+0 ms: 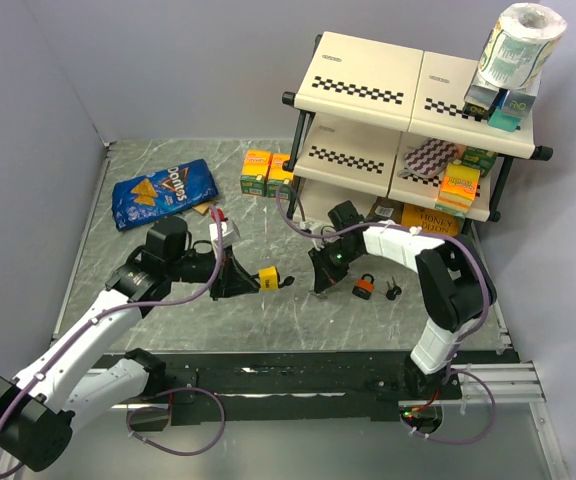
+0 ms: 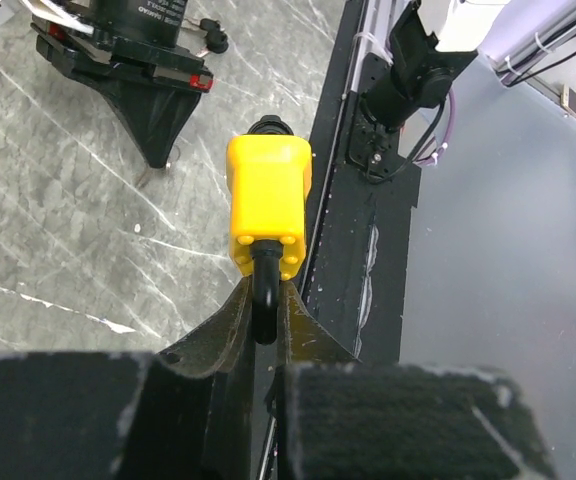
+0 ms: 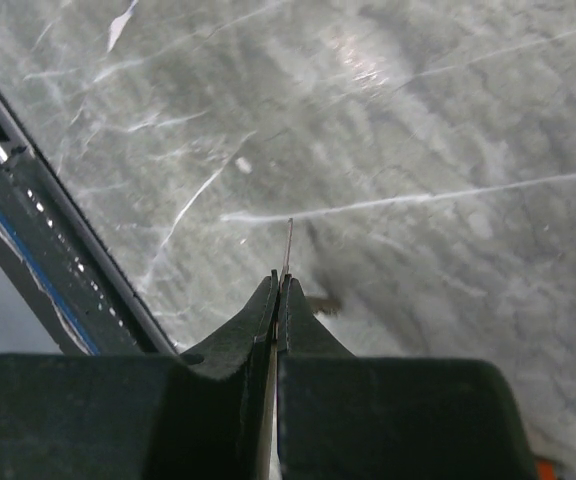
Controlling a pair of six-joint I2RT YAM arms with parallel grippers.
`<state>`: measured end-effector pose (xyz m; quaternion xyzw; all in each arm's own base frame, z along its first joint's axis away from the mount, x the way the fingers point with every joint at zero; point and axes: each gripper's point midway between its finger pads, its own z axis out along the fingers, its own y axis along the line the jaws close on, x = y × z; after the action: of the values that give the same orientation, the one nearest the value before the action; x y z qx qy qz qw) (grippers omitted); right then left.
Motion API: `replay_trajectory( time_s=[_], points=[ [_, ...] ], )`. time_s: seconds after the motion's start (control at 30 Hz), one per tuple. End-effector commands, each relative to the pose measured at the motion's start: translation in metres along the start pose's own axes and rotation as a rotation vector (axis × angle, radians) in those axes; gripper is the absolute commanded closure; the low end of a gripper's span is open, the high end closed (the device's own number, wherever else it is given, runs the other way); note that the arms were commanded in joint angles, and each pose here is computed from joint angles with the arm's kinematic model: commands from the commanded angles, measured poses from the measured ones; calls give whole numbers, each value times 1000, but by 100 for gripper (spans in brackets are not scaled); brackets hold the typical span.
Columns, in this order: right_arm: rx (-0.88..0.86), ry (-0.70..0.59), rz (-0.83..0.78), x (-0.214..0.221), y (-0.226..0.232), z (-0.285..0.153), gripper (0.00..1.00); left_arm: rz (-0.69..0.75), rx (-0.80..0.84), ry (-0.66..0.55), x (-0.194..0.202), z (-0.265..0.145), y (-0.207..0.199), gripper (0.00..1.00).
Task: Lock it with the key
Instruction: Place the key at the center of the board.
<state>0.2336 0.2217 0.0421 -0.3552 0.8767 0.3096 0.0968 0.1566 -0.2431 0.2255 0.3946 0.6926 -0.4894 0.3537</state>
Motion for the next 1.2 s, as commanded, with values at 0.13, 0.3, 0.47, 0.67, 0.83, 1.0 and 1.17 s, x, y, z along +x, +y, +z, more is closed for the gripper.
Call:
replay_trajectory(
  time_s=[0.13, 0.3, 0.47, 0.67, 0.83, 1.0, 1.17],
  points=[
    [-4, -77, 19, -28, -20, 3, 75, 29, -3, -23, -2, 1, 3, 99],
    [-13, -122, -21, -42, -18, -6, 40, -6, 2, -8, 6, 2, 3, 99],
    [-23, -212, -139, -67, 1, -36, 31, -66, -24, 22, 10, 4, 9, 99],
    [-8, -380, -354, -91, 42, -91, 20, -186, 83, 66, 14, 3, 4, 99],
    [-58, -455, -574, -77, 91, -124, 18, -136, 194, -14, -6, -9, -17, 99],
    [-90, -456, -861, -52, 137, -132, 9, -31, 257, -1, -6, -18, -33, 99],
    [-89, -490, -1159, -33, 183, -129, 5, 21, 341, 25, -7, -24, -49, 99]
  ],
)
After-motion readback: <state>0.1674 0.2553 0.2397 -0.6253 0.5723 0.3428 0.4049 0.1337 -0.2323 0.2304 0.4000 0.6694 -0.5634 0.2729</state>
